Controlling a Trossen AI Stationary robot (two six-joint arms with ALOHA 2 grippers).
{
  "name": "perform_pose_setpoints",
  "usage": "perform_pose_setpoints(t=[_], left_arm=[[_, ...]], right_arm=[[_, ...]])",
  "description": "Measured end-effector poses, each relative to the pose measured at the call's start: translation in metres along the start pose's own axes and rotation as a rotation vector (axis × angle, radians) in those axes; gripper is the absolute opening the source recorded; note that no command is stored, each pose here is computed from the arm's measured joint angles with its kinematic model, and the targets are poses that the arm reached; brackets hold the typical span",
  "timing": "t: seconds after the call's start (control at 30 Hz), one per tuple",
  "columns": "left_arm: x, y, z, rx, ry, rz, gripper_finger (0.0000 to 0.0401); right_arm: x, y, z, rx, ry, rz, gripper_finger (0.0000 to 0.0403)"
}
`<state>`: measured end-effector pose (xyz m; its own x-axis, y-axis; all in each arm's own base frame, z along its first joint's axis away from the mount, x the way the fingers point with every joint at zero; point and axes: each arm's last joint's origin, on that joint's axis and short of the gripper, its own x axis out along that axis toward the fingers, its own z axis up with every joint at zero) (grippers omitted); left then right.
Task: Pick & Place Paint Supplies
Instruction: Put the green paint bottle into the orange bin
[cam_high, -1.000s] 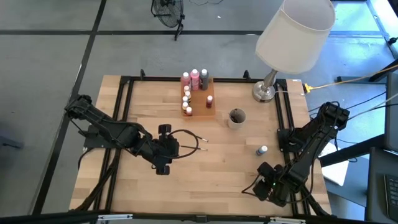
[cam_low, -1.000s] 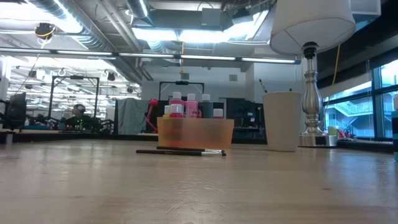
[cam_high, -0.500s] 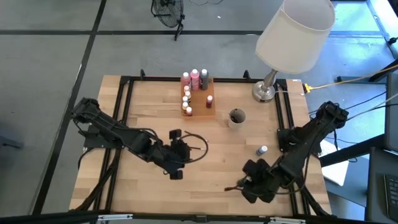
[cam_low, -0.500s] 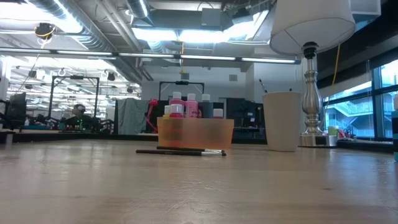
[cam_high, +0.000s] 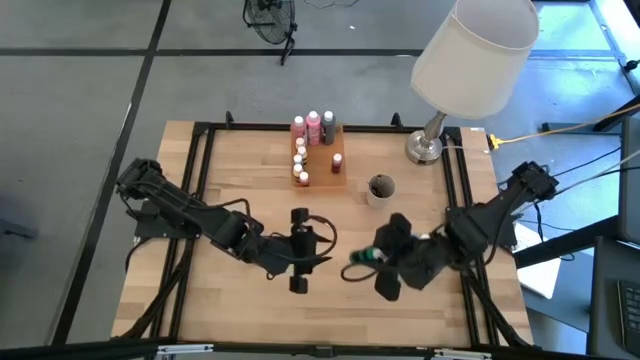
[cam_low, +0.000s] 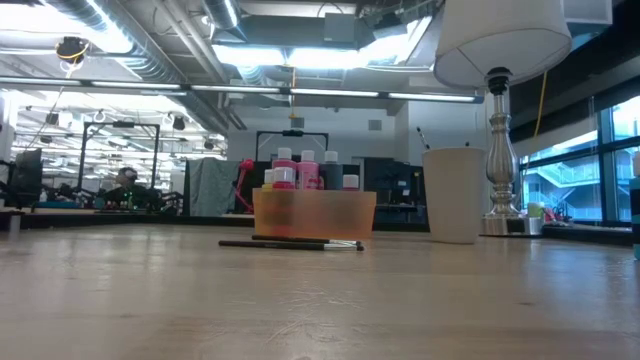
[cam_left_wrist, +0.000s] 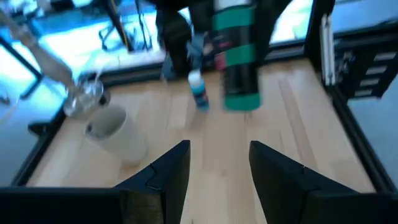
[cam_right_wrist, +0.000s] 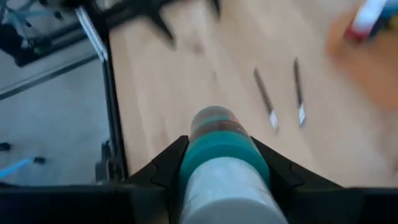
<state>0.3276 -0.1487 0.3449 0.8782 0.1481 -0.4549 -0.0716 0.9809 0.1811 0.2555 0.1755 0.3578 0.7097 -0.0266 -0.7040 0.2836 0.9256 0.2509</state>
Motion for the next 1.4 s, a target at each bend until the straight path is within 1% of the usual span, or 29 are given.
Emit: perform_pose_setpoints(t=[0.1, 0.2, 0.37, 0.43, 0.5, 0.7, 0.87, 0.97, 1.1, 1.2, 1.33, 1.4], left_arm=[[0.003, -0.002, 0.005, 0.002, -0.049, -0.022, 0.0162], [0.006, -0.002, 0.005, -0.017, -0.056, -0.029, 0.0162], [0.003, -0.002, 0.016, -0.155, -0.153, -0.029, 0.0162], [0.000, -0.001, 0.022, -0.186, -0.207, -0.045, 0.0162], [0.000, 0.000, 0.024, -0.196, -0.220, -0.046, 0.0162], [0.005, 0.009, 0.025, -0.294, -0.220, -0.023, 0.0162], [0.010, 0.016, 0.021, -0.298, -0.172, -0.003, 0.0162], [0.012, 0.020, 0.019, -0.320, -0.153, 0.008, 0.0162], [0.015, 0.023, 0.017, -0.320, -0.129, -0.016, 0.0165], [0.017, 0.026, 0.014, -0.330, -0.099, -0.007, 0.0173], [0.022, 0.034, 0.013, -0.397, -0.071, -0.053, 0.0193], [0.023, 0.037, 0.013, -0.402, -0.065, -0.068, 0.0203]], right_arm=[[-0.007, -0.003, 0.019, -0.039, -0.051, 0.005, 0.0135], [-0.011, -0.006, 0.031, -0.064, -0.079, 0.005, 0.0135], [-0.008, -0.013, 0.035, -0.075, -0.070, -0.022, 0.0135], [-0.007, -0.014, 0.037, -0.078, -0.073, -0.025, 0.0135], [-0.006, -0.015, 0.039, -0.078, -0.082, -0.024, 0.0135], [-0.005, -0.016, 0.042, -0.086, -0.097, -0.022, 0.0135], [-0.005, -0.017, 0.043, -0.087, -0.097, -0.025, 0.0135], [-0.005, -0.017, 0.043, -0.088, -0.094, -0.025, 0.0135], [-0.005, -0.017, 0.043, -0.097, -0.092, -0.026, 0.0135], [-0.005, -0.017, 0.043, -0.108, -0.092, -0.026, 0.0135], [-0.004, -0.018, 0.044, -0.112, -0.093, -0.030, 0.0135], [-0.004, -0.019, 0.044, -0.110, -0.092, -0.034, 0.0134]])
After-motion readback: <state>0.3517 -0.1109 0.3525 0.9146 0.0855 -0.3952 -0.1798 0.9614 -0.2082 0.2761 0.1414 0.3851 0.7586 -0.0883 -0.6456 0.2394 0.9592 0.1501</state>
